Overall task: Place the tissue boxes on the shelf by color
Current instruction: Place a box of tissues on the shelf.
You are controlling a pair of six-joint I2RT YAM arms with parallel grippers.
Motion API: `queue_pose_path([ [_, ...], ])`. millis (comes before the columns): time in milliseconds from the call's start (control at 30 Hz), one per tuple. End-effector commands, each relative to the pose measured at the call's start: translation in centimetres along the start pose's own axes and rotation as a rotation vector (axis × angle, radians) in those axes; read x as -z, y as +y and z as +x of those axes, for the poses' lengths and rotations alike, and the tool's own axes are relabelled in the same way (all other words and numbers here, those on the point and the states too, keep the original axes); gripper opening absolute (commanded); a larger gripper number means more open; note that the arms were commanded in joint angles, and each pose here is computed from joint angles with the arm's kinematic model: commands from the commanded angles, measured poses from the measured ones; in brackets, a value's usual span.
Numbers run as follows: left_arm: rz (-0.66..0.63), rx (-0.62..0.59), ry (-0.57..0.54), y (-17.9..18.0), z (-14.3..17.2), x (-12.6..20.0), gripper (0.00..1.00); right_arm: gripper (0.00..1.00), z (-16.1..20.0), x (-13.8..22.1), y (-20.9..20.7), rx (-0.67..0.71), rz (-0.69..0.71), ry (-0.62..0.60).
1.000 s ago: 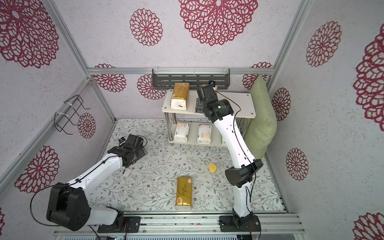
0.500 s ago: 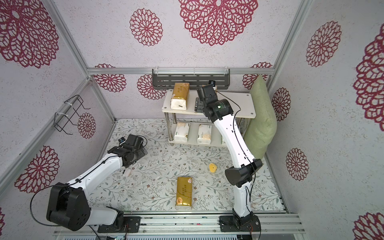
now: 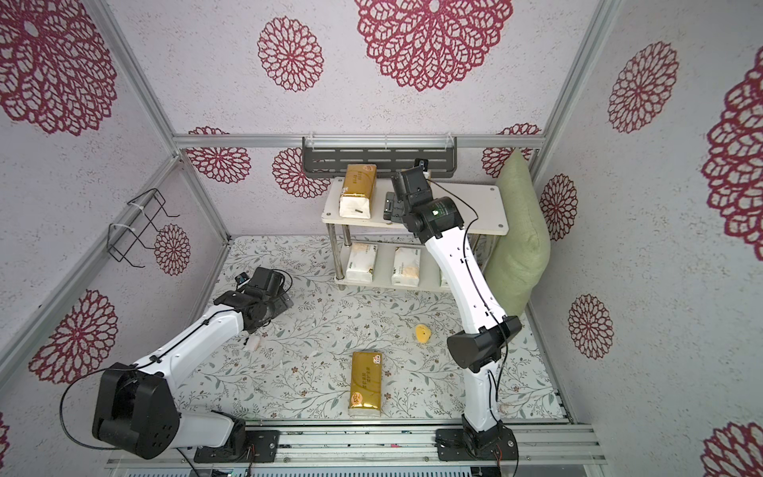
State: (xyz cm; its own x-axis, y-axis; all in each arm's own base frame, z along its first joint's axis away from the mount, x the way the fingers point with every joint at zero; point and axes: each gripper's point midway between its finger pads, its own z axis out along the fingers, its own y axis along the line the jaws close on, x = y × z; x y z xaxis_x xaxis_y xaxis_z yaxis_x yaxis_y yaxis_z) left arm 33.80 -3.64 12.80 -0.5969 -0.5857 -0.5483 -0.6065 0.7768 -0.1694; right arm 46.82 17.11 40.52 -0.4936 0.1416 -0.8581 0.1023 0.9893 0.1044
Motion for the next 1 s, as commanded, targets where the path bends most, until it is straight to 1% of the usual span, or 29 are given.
queue_pose_path([
  [0, -0.003, -0.006, -0.022, 0.2, -0.6, 0.6, 0.97, 0.99, -2.2, 1.3, -0.5, -0.031, -0.007, -0.069],
  [500, -0.003, -0.005, -0.027, 0.1, -0.8, 0.7, 0.98, 0.99, -3.9, 3.5, -1.1, -0.048, -0.02, -0.128],
  [967, -0.007, -0.006, -0.028, 0.2, -0.8, 0.7, 0.97, 0.99, -5.6, 5.4, -1.1, -0.069, -0.066, -0.198],
])
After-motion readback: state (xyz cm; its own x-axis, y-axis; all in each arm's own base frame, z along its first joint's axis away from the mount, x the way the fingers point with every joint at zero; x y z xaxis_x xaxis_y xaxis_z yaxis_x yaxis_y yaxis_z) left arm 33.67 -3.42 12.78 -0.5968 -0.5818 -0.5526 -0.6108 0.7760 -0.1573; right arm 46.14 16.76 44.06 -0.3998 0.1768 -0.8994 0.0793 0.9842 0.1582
